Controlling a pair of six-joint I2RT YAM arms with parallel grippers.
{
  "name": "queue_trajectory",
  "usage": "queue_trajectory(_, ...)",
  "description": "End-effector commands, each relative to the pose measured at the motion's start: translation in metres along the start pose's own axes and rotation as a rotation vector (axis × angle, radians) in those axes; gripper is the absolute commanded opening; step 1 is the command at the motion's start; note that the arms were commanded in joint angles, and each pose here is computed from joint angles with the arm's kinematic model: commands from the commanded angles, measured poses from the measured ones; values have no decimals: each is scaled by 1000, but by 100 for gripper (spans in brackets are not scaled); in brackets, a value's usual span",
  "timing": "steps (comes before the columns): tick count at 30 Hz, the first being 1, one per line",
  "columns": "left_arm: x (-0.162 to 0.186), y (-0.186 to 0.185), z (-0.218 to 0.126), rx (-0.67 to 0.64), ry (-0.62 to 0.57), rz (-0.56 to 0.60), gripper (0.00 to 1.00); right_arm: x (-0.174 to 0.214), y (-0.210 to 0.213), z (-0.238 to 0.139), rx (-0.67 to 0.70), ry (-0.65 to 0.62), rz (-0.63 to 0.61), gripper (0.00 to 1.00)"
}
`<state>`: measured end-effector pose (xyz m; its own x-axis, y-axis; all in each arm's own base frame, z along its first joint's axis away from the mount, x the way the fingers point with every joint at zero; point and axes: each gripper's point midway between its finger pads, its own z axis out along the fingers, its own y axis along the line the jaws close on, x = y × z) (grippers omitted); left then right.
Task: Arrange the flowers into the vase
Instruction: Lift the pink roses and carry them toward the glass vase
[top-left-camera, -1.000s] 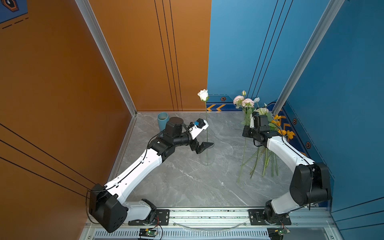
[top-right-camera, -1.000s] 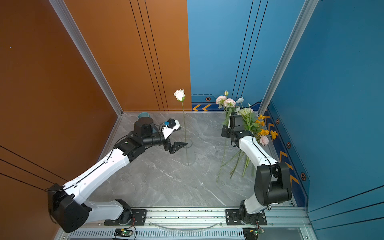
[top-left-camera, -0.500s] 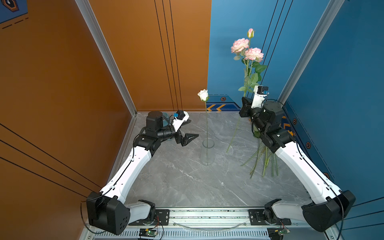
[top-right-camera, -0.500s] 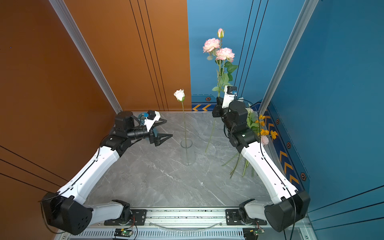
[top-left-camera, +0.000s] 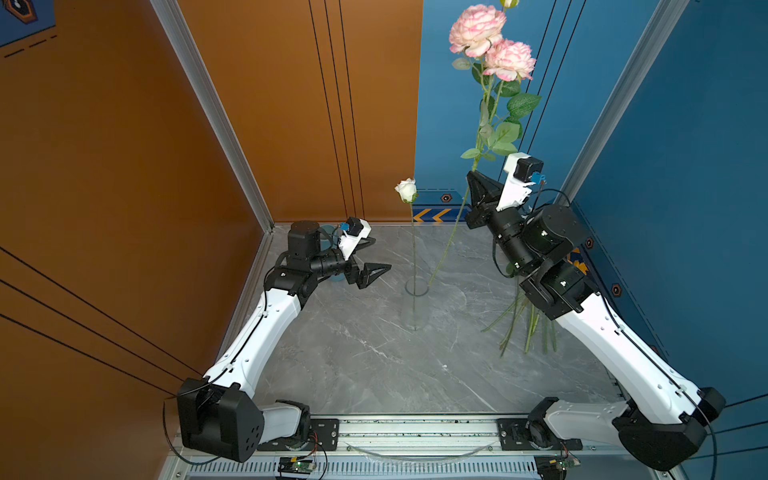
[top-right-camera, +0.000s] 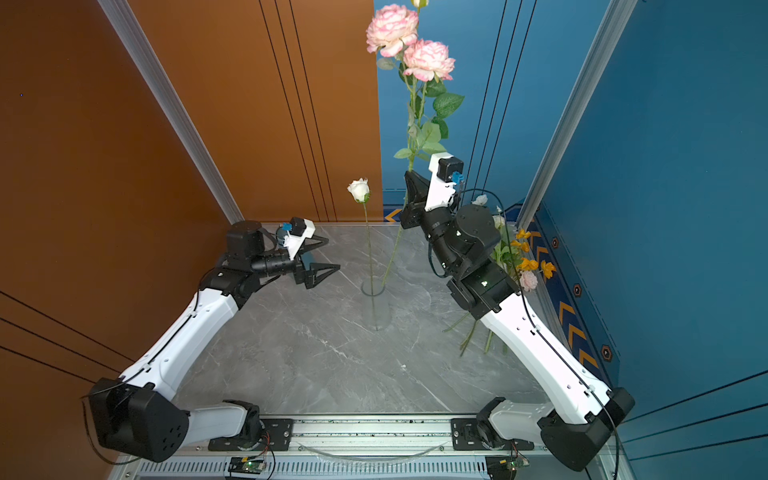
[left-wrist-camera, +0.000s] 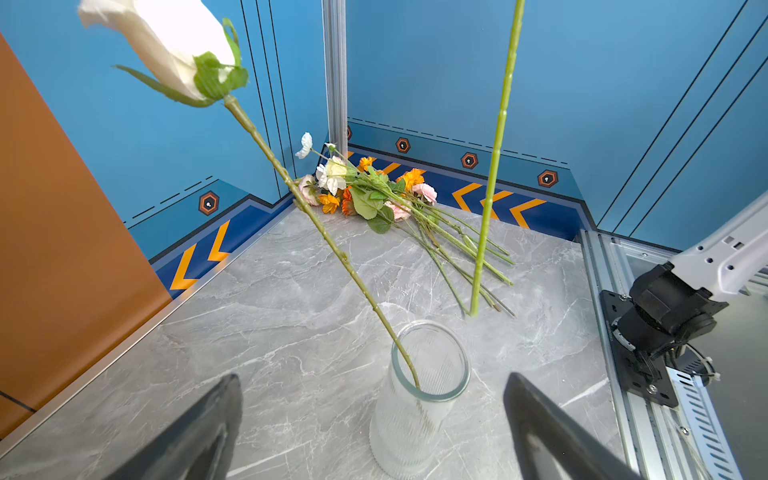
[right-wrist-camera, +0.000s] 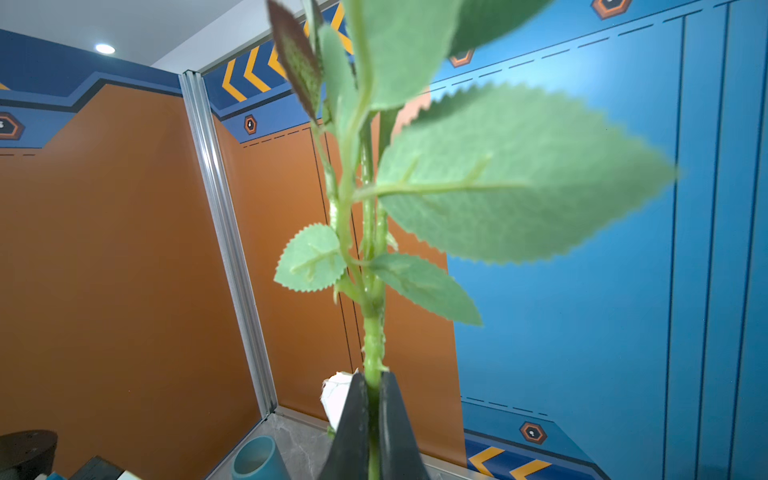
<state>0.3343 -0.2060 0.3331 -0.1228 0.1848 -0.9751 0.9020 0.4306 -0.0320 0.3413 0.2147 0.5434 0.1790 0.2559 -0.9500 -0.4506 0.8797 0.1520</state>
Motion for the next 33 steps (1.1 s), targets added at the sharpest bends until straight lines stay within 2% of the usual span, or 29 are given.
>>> queue_trajectory(1, -19, -8, -8, 23, -37, 27, 98, 7, 5, 1, 10, -31, -15, 0)
queue_trajectory(13, -24, -8, -14, 19, -50, 29, 98, 40, 24, 13, -8, -9, -24, 0)
queue_trajectory(25, -23, -5, -13, 23, -48, 17, 98, 4, 24, 9, 13, -43, -11, 0)
queue_trajectory(33, -22, -5, -12, 28, -48, 12, 98, 17, 19, 11, 42, -37, -40, 0)
